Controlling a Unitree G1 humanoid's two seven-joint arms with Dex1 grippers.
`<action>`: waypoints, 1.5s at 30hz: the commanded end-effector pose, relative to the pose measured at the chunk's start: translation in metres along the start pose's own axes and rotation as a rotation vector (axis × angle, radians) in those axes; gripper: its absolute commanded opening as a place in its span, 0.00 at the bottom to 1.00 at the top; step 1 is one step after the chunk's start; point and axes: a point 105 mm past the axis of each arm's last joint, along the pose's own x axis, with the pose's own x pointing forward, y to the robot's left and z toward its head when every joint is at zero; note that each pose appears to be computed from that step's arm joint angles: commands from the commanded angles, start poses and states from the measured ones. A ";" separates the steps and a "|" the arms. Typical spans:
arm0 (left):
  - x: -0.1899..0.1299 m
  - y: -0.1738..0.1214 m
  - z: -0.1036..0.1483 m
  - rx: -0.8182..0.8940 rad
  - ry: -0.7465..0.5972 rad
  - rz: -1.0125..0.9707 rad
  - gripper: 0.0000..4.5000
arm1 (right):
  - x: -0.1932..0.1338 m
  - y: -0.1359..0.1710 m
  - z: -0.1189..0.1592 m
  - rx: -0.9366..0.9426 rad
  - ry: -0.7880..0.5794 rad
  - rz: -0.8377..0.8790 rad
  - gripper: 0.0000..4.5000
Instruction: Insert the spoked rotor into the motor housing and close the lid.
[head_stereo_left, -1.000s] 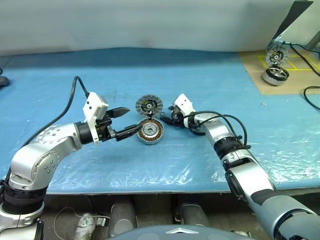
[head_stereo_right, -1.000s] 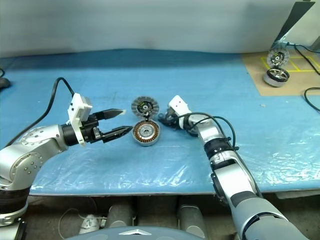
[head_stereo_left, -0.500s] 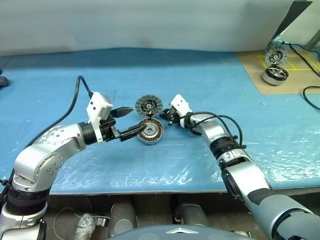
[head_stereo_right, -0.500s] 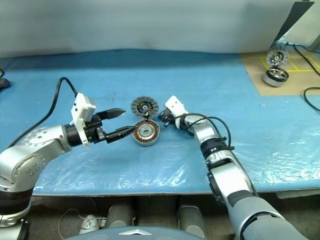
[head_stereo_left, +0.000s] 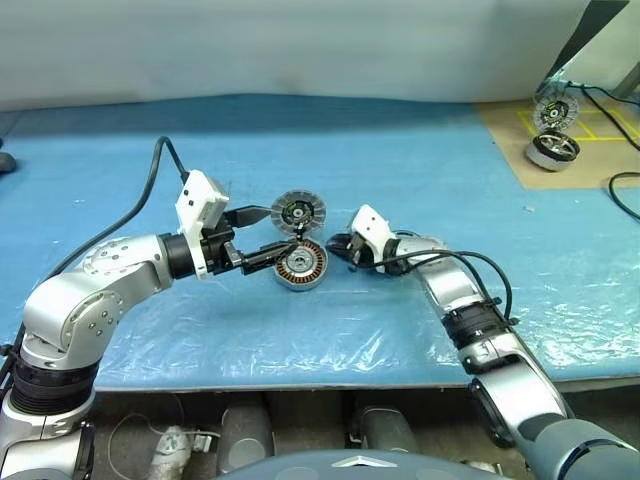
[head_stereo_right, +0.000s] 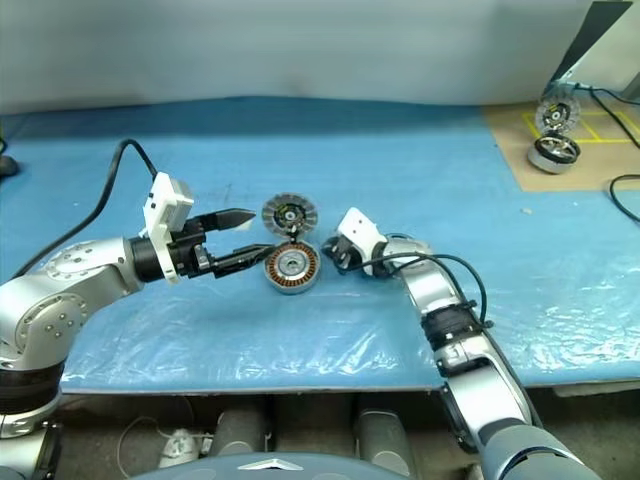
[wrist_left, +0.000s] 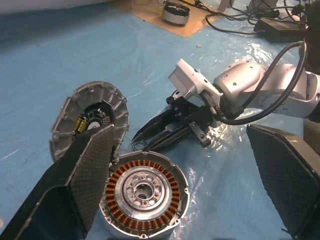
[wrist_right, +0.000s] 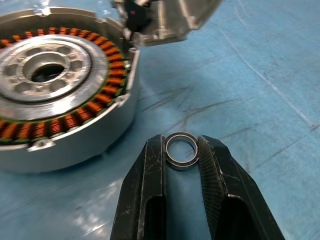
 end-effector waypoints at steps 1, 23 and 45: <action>-0.007 -0.008 0.005 0.033 -0.024 -0.007 1.00 | -0.013 0.004 0.030 -0.096 -0.054 0.043 0.12; -0.016 0.004 -0.031 0.008 0.002 0.042 1.00 | 0.003 0.036 0.083 -0.085 -0.134 0.252 0.12; -0.013 -0.002 -0.051 0.004 0.001 0.020 1.00 | 0.022 0.040 0.055 -0.045 -0.051 0.283 0.12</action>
